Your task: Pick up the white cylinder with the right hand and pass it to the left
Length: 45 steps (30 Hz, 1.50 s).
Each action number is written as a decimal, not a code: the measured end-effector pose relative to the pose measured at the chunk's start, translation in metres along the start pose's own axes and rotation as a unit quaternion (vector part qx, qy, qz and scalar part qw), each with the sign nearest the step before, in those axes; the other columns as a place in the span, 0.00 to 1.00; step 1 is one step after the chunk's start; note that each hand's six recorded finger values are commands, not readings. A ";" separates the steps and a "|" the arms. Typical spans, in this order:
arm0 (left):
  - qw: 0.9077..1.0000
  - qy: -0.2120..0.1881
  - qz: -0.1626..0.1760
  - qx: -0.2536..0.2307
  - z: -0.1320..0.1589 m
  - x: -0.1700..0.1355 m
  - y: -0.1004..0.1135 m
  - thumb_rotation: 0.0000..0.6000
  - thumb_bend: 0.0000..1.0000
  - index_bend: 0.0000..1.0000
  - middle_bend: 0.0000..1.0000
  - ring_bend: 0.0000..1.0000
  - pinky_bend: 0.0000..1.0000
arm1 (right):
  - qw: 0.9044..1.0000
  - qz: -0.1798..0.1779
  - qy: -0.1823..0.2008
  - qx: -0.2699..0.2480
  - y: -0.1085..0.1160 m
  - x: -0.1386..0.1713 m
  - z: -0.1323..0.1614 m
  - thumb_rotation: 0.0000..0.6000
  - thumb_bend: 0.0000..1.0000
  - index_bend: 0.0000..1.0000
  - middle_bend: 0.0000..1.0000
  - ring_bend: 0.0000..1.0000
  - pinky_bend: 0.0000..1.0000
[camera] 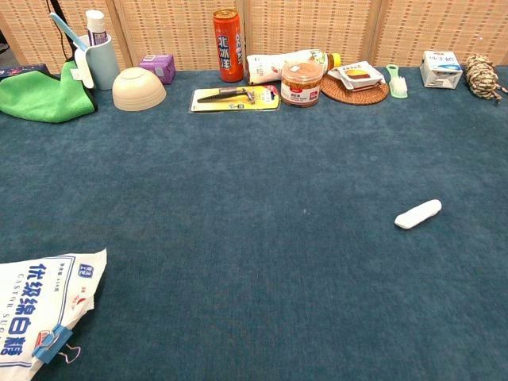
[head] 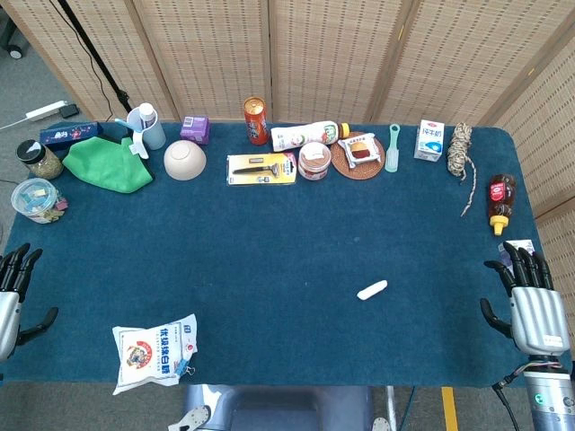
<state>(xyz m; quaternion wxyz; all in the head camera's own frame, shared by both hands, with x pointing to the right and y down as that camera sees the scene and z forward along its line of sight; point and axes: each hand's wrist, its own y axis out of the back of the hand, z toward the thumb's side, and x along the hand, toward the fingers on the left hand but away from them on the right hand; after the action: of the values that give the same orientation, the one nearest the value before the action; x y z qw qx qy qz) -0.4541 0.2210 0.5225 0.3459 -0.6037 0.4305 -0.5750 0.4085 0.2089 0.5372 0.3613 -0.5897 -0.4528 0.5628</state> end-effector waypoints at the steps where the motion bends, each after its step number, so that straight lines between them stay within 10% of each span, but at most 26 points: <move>1: 1.000 0.000 0.000 0.001 0.000 0.000 0.000 1.00 0.25 0.08 0.00 0.00 0.00 | 1.000 0.001 0.000 -0.001 0.000 0.000 0.000 1.00 0.37 0.26 0.07 0.00 0.00; 30: 1.000 -0.007 -0.026 -0.009 0.005 0.007 -0.007 1.00 0.25 0.08 0.00 0.00 0.00 | 0.998 0.030 0.025 -0.039 -0.011 -0.012 0.004 1.00 0.37 0.37 0.15 0.00 0.00; 45: 0.998 -0.034 -0.044 -0.019 0.019 0.016 -0.006 1.00 0.25 0.08 0.00 0.00 0.00 | 0.989 0.094 0.096 -0.067 -0.036 -0.048 0.042 1.00 0.37 0.38 0.11 0.00 0.00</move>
<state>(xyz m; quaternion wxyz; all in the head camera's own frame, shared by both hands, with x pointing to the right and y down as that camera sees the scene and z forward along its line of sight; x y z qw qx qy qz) -0.4352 0.2074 0.5324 0.3233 -0.6477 0.4019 -0.5607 0.3648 0.1716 0.5825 0.3084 -0.7039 -0.3950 0.5034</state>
